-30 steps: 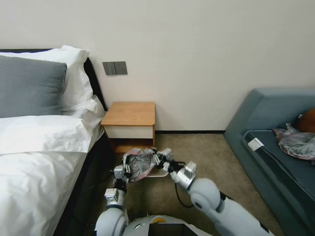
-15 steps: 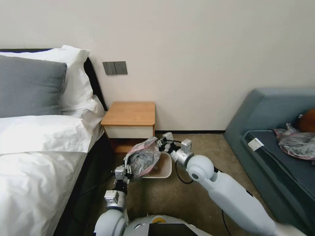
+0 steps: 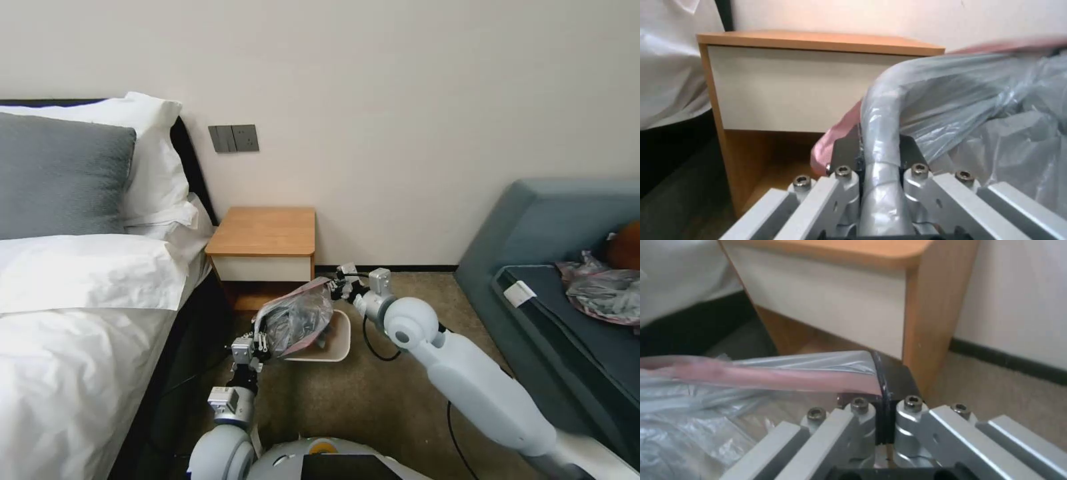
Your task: Pick up the garbage bag from the table and place it over the trash can.
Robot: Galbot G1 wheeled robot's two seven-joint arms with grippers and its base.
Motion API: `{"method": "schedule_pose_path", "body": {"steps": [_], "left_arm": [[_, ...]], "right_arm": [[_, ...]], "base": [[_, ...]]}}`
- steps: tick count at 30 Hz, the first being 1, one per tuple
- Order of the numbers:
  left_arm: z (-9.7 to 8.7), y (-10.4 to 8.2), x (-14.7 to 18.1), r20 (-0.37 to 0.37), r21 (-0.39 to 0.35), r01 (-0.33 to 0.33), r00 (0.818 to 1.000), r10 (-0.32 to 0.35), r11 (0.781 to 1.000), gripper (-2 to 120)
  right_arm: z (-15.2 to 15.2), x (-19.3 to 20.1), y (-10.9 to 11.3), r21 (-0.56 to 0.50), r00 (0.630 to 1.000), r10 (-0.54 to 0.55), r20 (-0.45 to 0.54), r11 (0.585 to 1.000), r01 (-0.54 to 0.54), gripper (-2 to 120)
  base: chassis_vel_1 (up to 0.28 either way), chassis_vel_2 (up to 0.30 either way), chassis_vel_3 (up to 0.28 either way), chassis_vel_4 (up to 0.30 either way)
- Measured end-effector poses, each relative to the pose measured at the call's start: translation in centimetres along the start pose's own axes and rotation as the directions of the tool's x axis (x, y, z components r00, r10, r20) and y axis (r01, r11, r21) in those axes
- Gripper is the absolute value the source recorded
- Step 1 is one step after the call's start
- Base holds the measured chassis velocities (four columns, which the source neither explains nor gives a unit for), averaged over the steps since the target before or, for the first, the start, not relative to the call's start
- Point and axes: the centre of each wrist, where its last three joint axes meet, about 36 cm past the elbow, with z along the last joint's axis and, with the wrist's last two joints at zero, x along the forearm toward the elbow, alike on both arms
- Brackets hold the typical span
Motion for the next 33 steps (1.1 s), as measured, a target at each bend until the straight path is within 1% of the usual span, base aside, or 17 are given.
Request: {"method": "schedule_pose_path", "body": {"steps": [2, 6, 9, 10, 11, 14, 15, 17, 18, 19, 22, 23, 24, 28, 29, 32, 33], "left_arm": [[0.0, 0.1, -0.1, 0.002, 0.006, 0.000, 1.000, 0.000, 1.000, 5], [-0.2, 0.5, -0.4, 0.008, 0.040, -0.001, 1.000, 0.000, 0.999, 5], [-0.4, 0.9, -0.9, 0.013, 0.092, -0.006, 1.000, 0.005, 0.996, 5], [-0.4, 0.9, -0.9, 0.013, 0.092, -0.006, 1.000, 0.005, 0.996, 5], [-0.5, 1.3, -1.2, 0.015, 0.109, -0.003, 1.000, 0.001, 0.994, 5], [-0.5, 1.7, -1.7, 0.023, 0.143, -0.016, 1.000, 0.013, 0.990, 5], [-0.5, 1.7, -1.7, 0.023, 0.143, -0.016, 1.000, 0.013, 0.990, 5], [-0.4, 2.0, -1.9, 0.024, 0.160, -0.019, 1.000, 0.016, 0.987, 5], [-0.4, 2.1, -2.0, 0.023, 0.165, -0.018, 1.000, 0.014, 0.986, 5], [-0.4, 2.1, -2.0, 0.023, 0.165, -0.018, 1.000, 0.014, 0.986, 5], [-0.3, 2.4, -2.2, 0.017, 0.179, -0.011, 1.000, 0.008, 0.984, 5], [-0.1, 2.6, -2.3, 0.011, 0.181, -0.007, 1.000, 0.005, 0.984, 5], [-0.1, 2.6, -2.3, 0.011, 0.181, -0.007, 1.000, 0.005, 0.984, 5], [0.0, 2.9, -2.7, -0.001, 0.190, 0.000, 1.000, 0.000, 0.982, 5], [0.0, 2.9, -2.7, -0.001, 0.190, 0.000, 1.000, 0.000, 0.982, 5], [0.0, 2.9, -2.9, -0.003, 0.193, 0.000, 1.000, 0.000, 0.981, 5], [0.0, 2.9, -2.9, -0.003, 0.193, 0.000, 1.000, 0.000, 0.981, 5]], "right_arm": [[-0.1, 0.2, -0.3, -0.001, 1.000, 0.002, -0.014, 1.000, -0.002, 0], [-0.2, 0.7, -1.2, -0.027, 0.999, -0.005, -0.040, 1.000, 0.004, 0], [0.0, 1.2, -2.0, -0.078, 0.999, -0.016, -0.052, 0.997, 0.012, 0], [0.0, 1.2, -2.0, -0.078, 0.999, -0.016, -0.052, 0.997, 0.012, 0], [0.1, 1.4, -2.5, -0.095, 0.998, -0.012, -0.054, 0.995, 0.007, 3], [0.2, 2.0, -2.8, -0.158, 0.998, -0.005, -0.060, 0.987, -0.005, 17], [0.2, 2.0, -2.8, -0.158, 0.998, -0.005, -0.060, 0.987, -0.005, 17], [-0.1, 2.3, -2.9, -0.216, 0.998, -0.004, -0.063, 0.976, -0.010, 27], [-0.2, 2.5, -2.9, -0.234, 0.998, -0.006, -0.062, 0.972, -0.009, 30], [-0.2, 2.5, -2.9, -0.234, 0.998, -0.006, -0.062, 0.972, -0.009, 30], [-0.3, 3.5, -2.9, -0.271, 0.999, -0.015, -0.052, 0.963, 0.000, 42], [-0.4, 4.4, -2.8, -0.284, 0.999, -0.022, -0.042, 0.959, 0.009, 49], [-0.4, 4.4, -2.8, -0.284, 0.999, -0.022, -0.042, 0.959, 0.009, 49], [-0.6, 7.4, -2.6, -0.304, 0.999, -0.047, -0.011, 0.952, 0.041, 68], [-0.6, 7.4, -2.6, -0.304, 0.999, -0.047, -0.011, 0.952, 0.041, 68], [-0.7, 8.8, -2.5, -0.301, 0.999, -0.046, 0.004, 0.952, 0.045, 82], [-0.7, 8.8, -2.5, -0.301, 0.999, -0.046, 0.004, 0.952, 0.045, 82]], "base": [[0.000, 0.000, 0.000, 0.000], [0.000, 0.000, 0.000, 0.000], [0.000, 0.000, 0.000, 0.000], [0.000, 0.000, 0.000, 0.000], [0.000, 0.000, 0.000, 0.000], [0.000, 0.000, 0.000, 0.000], [0.000, 0.000, 0.000, 0.000], [0.000, 0.000, 0.000, 0.000], [0.000, 0.000, 0.000, 0.000], [0.000, 0.000, 0.000, 0.000], [0.000, 0.000, 0.000, 0.000], [0.000, 0.000, 0.000, 0.000], [0.000, 0.000, 0.000, 0.000], [0.000, 0.000, 0.000, 0.000], [0.000, 0.000, 0.000, 0.000], [0.000, 0.000, 0.000, 0.000], [0.000, 0.000, 0.000, 0.000]]}}
